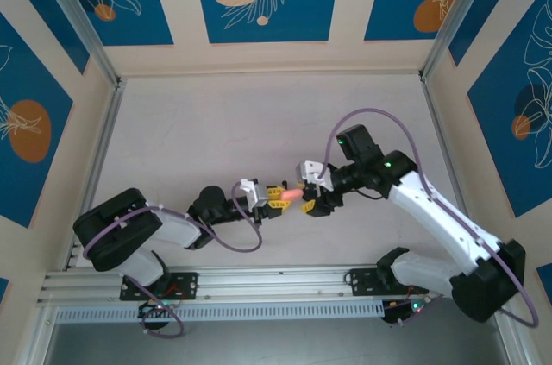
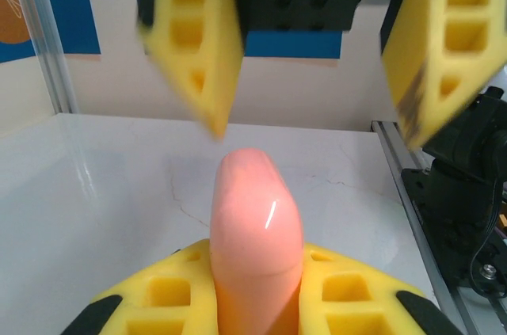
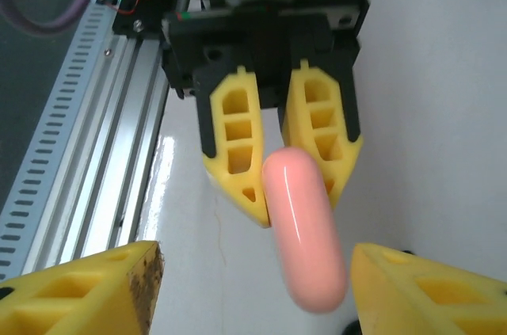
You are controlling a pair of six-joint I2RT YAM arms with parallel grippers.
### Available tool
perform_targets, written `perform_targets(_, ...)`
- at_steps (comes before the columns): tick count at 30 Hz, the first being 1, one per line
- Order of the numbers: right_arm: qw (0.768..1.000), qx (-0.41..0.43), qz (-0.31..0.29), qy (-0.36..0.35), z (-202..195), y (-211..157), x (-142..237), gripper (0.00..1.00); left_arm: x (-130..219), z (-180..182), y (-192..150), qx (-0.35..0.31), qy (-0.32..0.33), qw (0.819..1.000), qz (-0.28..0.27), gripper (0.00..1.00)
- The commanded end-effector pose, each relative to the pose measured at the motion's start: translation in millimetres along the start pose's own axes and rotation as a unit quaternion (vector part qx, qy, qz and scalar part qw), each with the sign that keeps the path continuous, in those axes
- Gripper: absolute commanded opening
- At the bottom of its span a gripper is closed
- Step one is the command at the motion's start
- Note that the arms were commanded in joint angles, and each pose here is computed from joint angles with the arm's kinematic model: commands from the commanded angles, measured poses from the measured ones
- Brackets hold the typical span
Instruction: Insert the wireless bluetooth earbuds into the charging case
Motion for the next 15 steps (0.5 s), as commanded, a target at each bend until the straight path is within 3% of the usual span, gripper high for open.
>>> perform_targets(1, 0.999, -0.007, -0.014, -0.051, 2.5, -4.9, 13.8, 0.62, -3.0, -5.5, 17.1, -0.013, -0.011, 0.999, -0.036, 0.09)
perform_targets(4, 0.996, 0.02, -0.009, -0.086, -4.1, -9.6, 19.8, 0.56, -3.1, -6.7, 17.1, -0.013, -0.015, 0.999, -0.035, 0.09)
perform_targets(15, 0.998, 0.057, 0.021, 0.0, -12.3, -9.8, -9.9, 0.51, -4.6, -7.6, 18.2, -0.017, -0.018, 0.999, -0.035, 0.09)
Point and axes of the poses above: each hand's point on the last joint's axis, 136 mm out from that joint toward the fingers, its own x axis back along the fingers, its own z axis along the line the jaws close on, y = z × x, the point moved 9 cm from there along x, back along the fingers, and after that the axes turned 15 degrees about x, right-handed, at the moved point
